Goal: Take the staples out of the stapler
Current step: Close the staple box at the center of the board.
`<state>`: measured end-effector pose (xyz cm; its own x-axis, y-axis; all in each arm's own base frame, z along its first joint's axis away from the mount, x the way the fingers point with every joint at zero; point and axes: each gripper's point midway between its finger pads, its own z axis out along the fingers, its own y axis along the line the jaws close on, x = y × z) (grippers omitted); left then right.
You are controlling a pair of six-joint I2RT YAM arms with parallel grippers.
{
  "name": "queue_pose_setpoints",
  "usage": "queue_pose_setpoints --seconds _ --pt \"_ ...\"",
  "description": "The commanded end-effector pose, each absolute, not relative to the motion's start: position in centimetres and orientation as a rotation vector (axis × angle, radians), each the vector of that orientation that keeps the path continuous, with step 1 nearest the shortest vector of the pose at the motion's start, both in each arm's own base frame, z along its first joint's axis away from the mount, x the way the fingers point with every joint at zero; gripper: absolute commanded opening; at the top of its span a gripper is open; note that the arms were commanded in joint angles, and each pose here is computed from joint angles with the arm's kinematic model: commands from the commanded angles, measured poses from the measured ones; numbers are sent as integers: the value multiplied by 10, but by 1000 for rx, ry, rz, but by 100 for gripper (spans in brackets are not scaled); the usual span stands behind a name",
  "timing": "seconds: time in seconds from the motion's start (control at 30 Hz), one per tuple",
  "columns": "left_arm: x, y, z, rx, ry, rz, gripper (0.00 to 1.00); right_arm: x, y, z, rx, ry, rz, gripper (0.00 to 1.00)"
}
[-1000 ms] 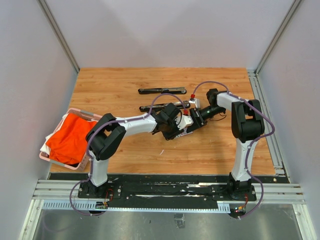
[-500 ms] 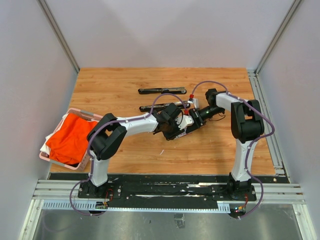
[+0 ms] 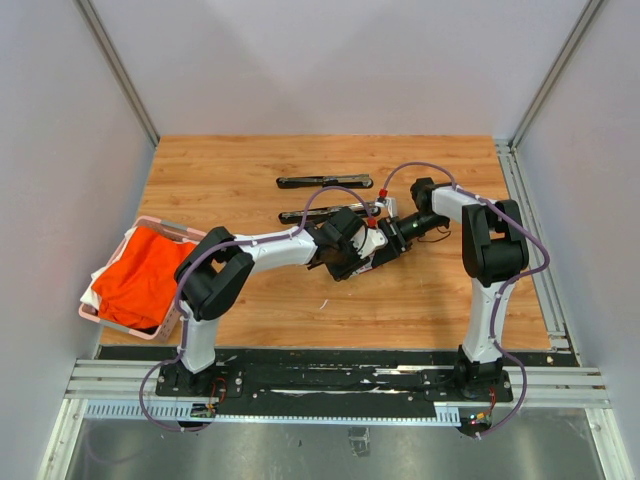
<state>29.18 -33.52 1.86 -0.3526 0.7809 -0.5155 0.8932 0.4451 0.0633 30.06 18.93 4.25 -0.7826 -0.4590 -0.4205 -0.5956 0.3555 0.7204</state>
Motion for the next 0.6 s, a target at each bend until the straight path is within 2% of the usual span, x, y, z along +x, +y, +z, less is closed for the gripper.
queue_pose_setpoints --seconds 0.0,0.33,0.57 --pt "270 -311 -24 1465 2379 -280 27 288 190 17 -1049 2530 1353 81" --pt "277 -319 -19 1424 2372 -285 31 283 195 19 -1027 2512 1419 81" --pt "286 -311 -4 1401 2318 -240 41 292 184 21 -988 2523 1379 81"
